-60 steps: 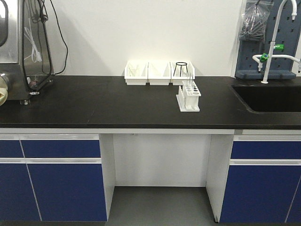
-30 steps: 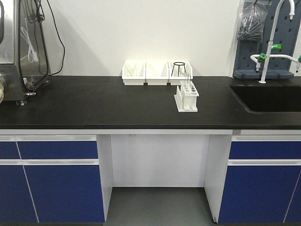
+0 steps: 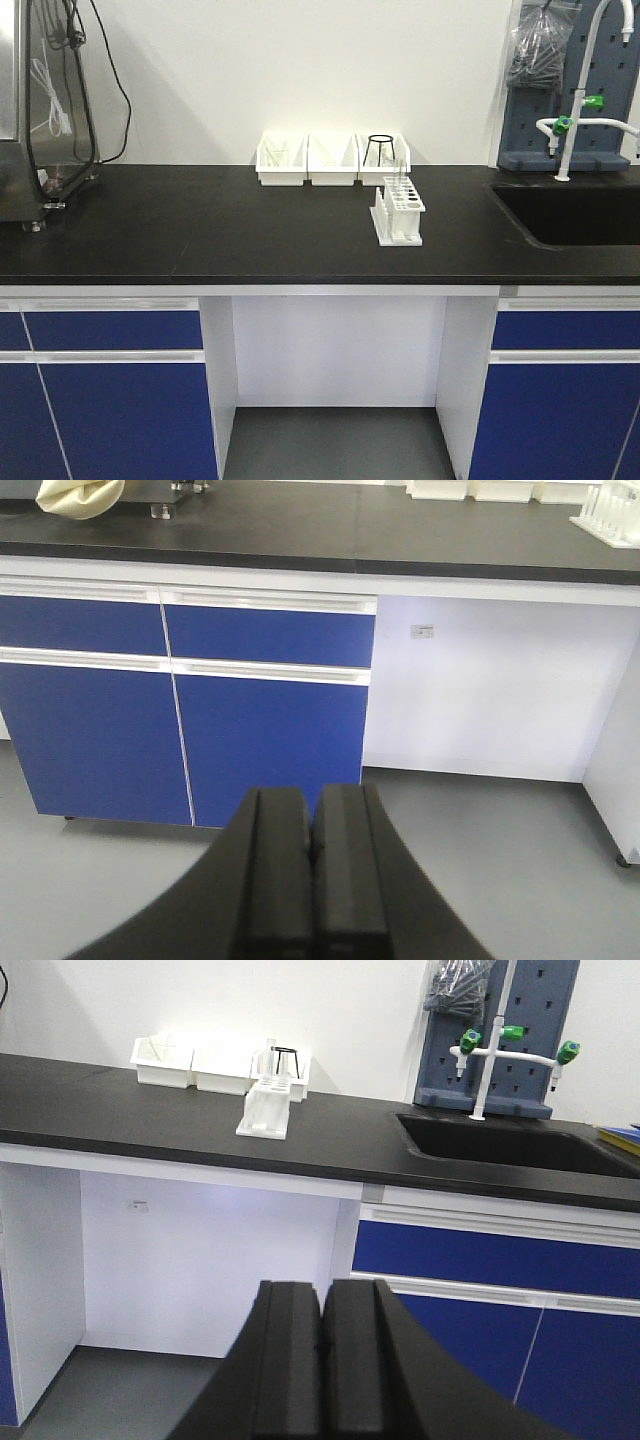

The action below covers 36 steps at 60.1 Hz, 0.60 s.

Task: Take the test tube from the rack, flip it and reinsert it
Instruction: 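Drive the base forward toward the white test-tube rack on the bench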

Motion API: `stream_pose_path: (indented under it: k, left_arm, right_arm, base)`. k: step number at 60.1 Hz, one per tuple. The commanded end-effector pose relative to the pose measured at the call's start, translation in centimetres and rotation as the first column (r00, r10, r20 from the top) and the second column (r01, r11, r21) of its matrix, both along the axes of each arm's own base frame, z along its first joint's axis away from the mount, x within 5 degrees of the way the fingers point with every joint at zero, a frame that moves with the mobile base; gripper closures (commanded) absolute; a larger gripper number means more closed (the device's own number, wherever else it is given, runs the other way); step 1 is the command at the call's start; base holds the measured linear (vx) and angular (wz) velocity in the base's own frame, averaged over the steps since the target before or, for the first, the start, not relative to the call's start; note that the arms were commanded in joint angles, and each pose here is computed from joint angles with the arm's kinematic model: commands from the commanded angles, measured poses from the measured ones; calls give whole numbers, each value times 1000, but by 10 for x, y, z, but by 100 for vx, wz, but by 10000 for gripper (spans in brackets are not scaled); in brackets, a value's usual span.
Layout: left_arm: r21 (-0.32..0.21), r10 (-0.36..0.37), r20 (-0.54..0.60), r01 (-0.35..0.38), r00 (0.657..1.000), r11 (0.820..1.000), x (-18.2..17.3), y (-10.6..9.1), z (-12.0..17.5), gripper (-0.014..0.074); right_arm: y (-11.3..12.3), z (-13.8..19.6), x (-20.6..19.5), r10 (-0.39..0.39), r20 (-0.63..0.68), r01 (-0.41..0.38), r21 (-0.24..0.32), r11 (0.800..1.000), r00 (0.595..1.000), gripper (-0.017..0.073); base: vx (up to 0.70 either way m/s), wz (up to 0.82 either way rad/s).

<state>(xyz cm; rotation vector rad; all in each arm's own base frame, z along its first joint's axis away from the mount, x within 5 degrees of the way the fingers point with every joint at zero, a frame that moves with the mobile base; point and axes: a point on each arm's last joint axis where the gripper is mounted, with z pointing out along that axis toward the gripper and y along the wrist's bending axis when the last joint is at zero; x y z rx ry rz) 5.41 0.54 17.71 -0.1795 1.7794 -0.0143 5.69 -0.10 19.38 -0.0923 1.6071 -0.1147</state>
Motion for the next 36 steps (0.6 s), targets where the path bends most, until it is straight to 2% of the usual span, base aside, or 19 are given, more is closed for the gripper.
stream_pose_path:
  k: [1,36]
  left_arm:
    - [4,-12,98,11,995,1000,1,-1,8,600]
    - [4,-12,98,11,995,1000,1,-1,8,600]
  right_arm:
    - [0,9,-1,-4,99,5,-5,1000,995,571]
    - [0,9,-1,-4,99,5,-5,1000,995,571]
  base:
    - [13,5]
    - [15,-4]
